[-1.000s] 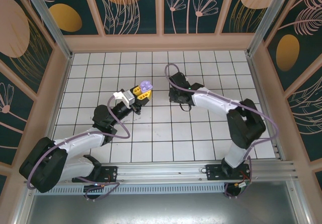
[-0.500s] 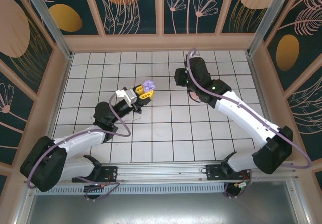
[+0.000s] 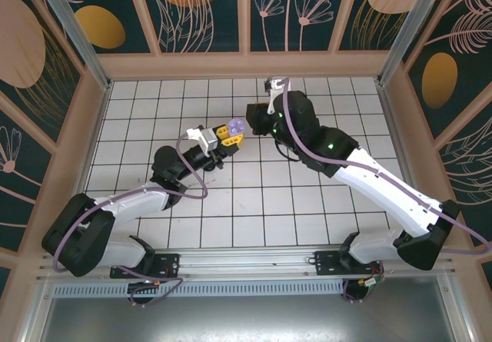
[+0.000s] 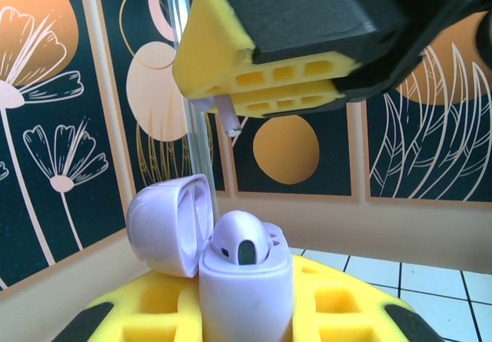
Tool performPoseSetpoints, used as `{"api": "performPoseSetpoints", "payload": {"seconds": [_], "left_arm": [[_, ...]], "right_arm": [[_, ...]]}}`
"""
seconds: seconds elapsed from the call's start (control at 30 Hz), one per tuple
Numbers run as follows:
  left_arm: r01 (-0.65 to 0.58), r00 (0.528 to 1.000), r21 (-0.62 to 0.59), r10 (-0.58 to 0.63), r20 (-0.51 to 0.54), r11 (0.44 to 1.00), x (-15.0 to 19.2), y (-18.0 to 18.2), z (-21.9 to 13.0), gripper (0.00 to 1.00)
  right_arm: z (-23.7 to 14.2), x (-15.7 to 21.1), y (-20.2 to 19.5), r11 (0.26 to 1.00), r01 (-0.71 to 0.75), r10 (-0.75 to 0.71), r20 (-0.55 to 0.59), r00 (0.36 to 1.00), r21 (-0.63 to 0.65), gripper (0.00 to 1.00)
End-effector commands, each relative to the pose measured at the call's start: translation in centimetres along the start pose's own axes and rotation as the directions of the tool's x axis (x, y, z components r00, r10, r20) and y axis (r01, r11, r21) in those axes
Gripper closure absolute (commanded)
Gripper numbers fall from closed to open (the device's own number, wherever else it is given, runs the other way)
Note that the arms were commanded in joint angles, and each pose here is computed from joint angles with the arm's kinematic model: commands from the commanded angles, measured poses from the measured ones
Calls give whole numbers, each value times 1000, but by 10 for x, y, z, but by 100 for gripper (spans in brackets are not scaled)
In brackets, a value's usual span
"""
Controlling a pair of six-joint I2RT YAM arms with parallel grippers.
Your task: Insert wireless bluetooth earbuds into charging case
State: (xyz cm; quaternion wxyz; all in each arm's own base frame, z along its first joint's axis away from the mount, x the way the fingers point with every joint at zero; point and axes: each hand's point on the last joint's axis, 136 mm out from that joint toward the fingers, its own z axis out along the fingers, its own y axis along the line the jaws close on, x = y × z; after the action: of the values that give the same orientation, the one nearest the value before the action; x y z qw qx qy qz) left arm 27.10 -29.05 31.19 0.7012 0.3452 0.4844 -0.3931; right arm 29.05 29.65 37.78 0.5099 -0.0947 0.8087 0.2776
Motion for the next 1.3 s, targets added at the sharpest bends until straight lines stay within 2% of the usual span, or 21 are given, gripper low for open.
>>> {"api": "performPoseSetpoints", "payload": {"seconds": [0.0, 0.53, 1.27], "left_arm": [[-14, 997, 26, 12, 77, 1000, -23, -2, 7, 100], [-15, 995, 36, 12, 97, 999, -30, -1, 13, 100], [-8, 994, 57, 2, 108, 998, -32, -5, 12, 100]], "right_arm": [[-21, -28, 14, 999, 18, -15, 104, 994, -28, 79], [-15, -1, 18, 1000, 3, -1, 78, 997, -21, 79], [5, 10, 23, 1000, 6, -5, 52, 999, -19, 79]]}}
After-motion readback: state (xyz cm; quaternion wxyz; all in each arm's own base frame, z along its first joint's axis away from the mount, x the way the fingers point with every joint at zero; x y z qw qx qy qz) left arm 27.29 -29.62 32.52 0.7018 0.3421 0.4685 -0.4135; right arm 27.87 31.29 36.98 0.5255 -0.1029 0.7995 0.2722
